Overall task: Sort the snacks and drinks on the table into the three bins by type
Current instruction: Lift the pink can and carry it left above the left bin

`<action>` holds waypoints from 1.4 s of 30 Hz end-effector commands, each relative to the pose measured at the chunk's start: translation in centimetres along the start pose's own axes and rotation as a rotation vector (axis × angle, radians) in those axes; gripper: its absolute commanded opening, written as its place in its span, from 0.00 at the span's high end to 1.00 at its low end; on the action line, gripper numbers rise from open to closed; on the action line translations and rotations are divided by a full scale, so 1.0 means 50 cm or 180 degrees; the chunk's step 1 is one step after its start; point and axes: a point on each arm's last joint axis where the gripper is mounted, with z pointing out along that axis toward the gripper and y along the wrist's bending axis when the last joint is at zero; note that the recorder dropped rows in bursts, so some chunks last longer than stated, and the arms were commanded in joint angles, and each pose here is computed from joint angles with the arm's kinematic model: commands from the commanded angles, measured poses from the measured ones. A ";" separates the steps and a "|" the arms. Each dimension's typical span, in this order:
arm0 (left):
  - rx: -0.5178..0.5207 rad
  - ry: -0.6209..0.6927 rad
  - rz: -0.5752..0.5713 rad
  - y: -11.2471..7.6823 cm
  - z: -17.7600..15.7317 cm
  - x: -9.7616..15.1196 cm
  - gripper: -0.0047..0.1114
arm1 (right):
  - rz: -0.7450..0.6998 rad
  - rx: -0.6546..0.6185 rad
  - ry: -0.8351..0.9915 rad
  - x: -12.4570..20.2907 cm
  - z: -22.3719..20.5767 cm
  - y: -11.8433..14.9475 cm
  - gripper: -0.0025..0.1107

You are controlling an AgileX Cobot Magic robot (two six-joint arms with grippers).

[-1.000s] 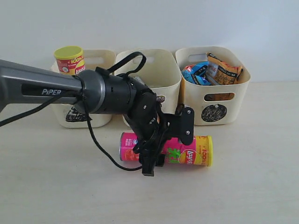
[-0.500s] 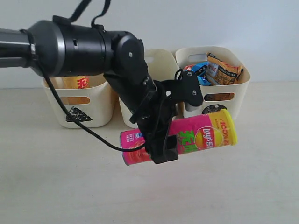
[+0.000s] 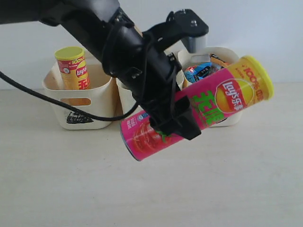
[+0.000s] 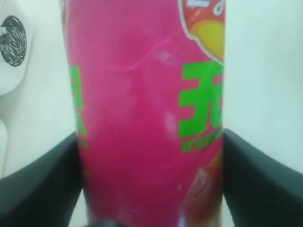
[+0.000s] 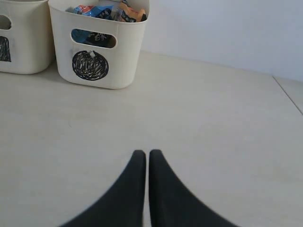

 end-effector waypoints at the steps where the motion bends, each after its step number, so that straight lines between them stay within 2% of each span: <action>1: -0.0071 -0.0219 -0.0230 -0.021 -0.060 -0.018 0.93 | 0.0004 0.0030 -0.0043 -0.002 -0.001 -0.001 0.98; 4: -0.0135 -0.0340 -0.0296 -0.032 -0.098 -0.025 0.93 | 0.0004 0.0030 -0.0043 -0.002 -0.001 -0.001 0.98; 9: -0.0326 -0.0585 -0.0665 -0.030 -0.155 -0.028 0.93 | 0.0004 0.0030 -0.0043 -0.002 -0.001 -0.001 0.98; 19: -0.0992 -0.0890 -0.1379 0.025 -0.262 0.013 0.93 | 0.0004 0.0028 -0.0037 -0.002 -0.001 -0.001 0.98; 28: -0.1902 -0.0952 -0.1980 0.117 -0.333 0.091 0.93 | 0.0004 0.0028 -0.0037 -0.002 -0.001 -0.001 0.98; 35: -0.2497 -0.1320 -0.2418 0.188 -0.400 0.157 0.93 | 0.0004 0.0028 -0.0037 -0.002 -0.001 -0.001 0.98; 42: -0.3136 -0.1743 -0.2479 0.250 -0.456 0.211 0.93 | 0.0004 0.0028 -0.0037 -0.002 -0.001 -0.001 0.98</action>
